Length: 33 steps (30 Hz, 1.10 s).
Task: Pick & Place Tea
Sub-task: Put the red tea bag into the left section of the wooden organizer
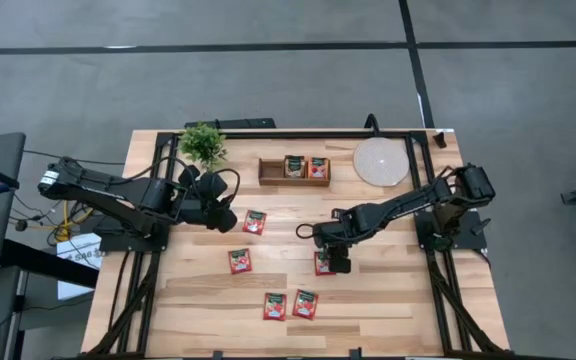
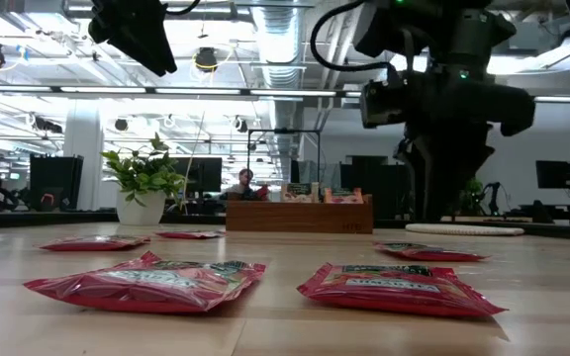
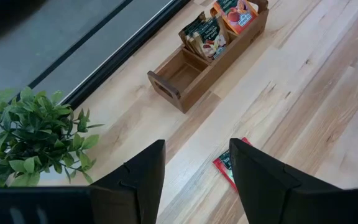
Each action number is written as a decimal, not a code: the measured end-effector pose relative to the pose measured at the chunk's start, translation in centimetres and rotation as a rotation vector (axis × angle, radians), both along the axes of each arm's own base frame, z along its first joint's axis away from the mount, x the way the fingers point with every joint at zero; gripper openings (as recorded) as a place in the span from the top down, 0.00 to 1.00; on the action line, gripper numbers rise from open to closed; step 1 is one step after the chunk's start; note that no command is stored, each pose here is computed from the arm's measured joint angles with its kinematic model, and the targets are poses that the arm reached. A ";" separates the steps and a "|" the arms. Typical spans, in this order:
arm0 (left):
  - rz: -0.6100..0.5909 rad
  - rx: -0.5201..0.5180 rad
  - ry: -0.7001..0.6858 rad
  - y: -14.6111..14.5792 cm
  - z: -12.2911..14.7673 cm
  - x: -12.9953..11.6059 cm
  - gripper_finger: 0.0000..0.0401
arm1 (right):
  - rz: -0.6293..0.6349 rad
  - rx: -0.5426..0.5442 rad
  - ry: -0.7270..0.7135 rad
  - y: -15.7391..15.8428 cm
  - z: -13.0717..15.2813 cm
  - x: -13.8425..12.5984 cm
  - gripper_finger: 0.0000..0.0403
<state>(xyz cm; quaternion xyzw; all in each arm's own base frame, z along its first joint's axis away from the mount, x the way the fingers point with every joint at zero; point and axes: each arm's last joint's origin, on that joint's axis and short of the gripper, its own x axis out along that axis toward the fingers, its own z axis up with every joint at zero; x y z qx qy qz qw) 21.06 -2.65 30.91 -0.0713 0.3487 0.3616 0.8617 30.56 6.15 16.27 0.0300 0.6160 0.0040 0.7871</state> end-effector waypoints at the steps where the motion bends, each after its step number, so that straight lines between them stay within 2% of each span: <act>1: 0.000 0.000 0.000 0.0 0.0 0.0 0.57 | 0.001 0.007 -0.001 0.0 -0.2 -0.1 0.68; 8: 0.000 0.000 -0.001 0.0 0.0 0.0 0.57 | 0.021 0.069 -0.005 0.3 -1.1 -0.5 0.70; 15: -0.001 -0.002 -0.015 0.0 0.1 0.1 0.57 | 0.019 0.046 -0.011 0.3 -1.3 -0.5 0.70; 23: -0.002 -0.004 -0.026 0.0 0.1 0.2 0.57 | 0.014 0.029 0.074 0.6 -4.3 0.2 0.70; 26: -0.002 -0.004 -0.027 -0.1 0.1 0.2 0.57 | 0.013 0.019 0.087 0.7 -4.5 0.1 0.71; 29: -0.002 -0.004 -0.027 -0.1 0.1 0.2 0.57 | -0.001 0.015 0.083 0.6 -4.4 0.1 0.74; 33: -0.006 -0.002 -0.024 -0.1 0.1 0.2 0.57 | -0.018 0.022 0.067 0.1 -3.9 0.0 0.82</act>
